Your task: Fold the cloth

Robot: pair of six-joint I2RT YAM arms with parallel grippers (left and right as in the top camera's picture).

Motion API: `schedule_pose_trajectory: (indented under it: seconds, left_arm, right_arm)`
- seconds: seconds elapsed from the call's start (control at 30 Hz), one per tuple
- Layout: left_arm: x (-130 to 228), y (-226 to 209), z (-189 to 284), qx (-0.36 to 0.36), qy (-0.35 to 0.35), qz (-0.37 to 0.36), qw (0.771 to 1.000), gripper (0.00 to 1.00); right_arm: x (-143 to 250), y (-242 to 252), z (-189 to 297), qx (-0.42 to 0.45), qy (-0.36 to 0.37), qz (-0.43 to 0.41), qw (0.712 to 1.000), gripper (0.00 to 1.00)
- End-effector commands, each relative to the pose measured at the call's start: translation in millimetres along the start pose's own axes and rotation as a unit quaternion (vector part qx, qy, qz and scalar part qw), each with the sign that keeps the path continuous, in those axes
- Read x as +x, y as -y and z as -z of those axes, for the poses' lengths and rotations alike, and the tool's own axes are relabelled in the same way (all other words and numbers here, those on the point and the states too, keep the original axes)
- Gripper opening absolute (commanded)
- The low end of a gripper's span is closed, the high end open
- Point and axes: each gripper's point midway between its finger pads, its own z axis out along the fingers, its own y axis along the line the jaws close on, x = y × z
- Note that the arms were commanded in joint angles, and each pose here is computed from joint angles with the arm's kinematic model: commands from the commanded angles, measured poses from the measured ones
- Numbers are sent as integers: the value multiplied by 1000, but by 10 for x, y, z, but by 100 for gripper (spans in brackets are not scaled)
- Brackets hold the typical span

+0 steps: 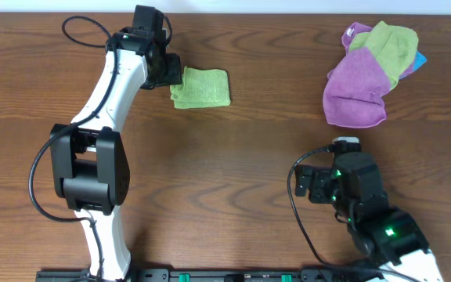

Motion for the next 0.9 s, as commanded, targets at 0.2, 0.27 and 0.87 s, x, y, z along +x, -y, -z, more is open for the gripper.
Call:
schedule_pose_trajectory:
  seconds: [0.2,0.27,0.87]
  left_arm:
    - [-52,-95,-161,-3,2,8,1000,64]
    - [-1,-91,-268,18,-15,17,1000,65]
    - [-18,-35,-370,245,-58,91,963,87]
  right_arm:
    - [25,114,-189,41,-10,-4,999,99]
    - [45,120,-212,44,-16,-3,999,99]
    - [64,134,-240,49,-22,-2,999,99]
